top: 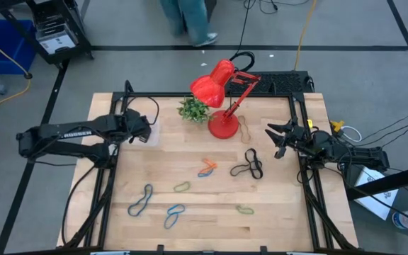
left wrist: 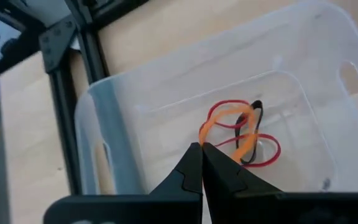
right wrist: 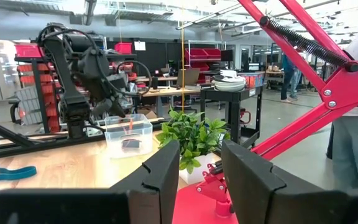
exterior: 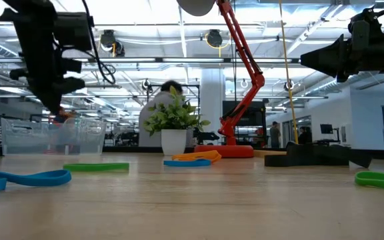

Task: Pick and place rubber bands into bin
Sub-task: Put the orange rubber band into the transparent bin

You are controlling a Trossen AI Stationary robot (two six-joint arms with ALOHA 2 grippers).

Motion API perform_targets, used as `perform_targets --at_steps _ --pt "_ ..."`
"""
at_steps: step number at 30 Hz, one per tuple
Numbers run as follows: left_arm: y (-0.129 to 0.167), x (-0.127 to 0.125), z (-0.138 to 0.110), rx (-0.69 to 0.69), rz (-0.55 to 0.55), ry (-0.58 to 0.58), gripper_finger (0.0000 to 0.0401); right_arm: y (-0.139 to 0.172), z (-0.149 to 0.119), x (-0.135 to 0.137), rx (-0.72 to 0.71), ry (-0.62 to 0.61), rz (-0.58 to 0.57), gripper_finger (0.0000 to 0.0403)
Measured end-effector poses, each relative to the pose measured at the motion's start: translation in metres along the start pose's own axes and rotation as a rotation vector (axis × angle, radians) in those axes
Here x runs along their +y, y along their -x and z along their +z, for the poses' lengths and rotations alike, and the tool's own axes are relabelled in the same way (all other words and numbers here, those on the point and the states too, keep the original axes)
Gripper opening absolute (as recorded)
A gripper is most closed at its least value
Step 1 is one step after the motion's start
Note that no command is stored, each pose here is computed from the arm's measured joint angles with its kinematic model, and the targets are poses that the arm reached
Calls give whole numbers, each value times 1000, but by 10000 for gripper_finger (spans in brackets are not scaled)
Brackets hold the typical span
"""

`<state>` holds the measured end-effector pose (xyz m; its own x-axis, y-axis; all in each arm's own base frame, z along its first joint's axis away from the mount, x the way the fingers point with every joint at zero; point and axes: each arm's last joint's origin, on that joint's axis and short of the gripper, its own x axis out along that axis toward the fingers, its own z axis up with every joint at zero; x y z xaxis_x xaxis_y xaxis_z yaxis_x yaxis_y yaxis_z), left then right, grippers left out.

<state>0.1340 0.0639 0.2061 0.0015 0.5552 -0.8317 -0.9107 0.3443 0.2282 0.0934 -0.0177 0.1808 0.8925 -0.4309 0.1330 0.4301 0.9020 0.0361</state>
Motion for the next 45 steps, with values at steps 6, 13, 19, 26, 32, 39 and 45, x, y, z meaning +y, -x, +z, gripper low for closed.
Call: perform_targets --at_steps 6,13,19,26,32,39,45 --pt "-19 -2 -10 22 -39 25 6 0 0 0 0 0 0 114" --pt "-32 -3 -16 34 -84 10 12 0 0 0 0 0 0 114" --pt "-32 -5 -14 9 -101 0 30 0 0 0 0 0 0 114" --pt "-32 -6 -13 -2 -108 -58 36 0 0 0 0 0 0 114" --pt "-32 -6 -12 -6 -109 -56 88 0 0 0 0 0 0 114" --pt "-32 -6 -11 -17 -114 -75 182 0 0 0 0 0 0 114" --pt "-26 -7 -5 -64 -139 -148 224 0 0 0 0 0 0 114"
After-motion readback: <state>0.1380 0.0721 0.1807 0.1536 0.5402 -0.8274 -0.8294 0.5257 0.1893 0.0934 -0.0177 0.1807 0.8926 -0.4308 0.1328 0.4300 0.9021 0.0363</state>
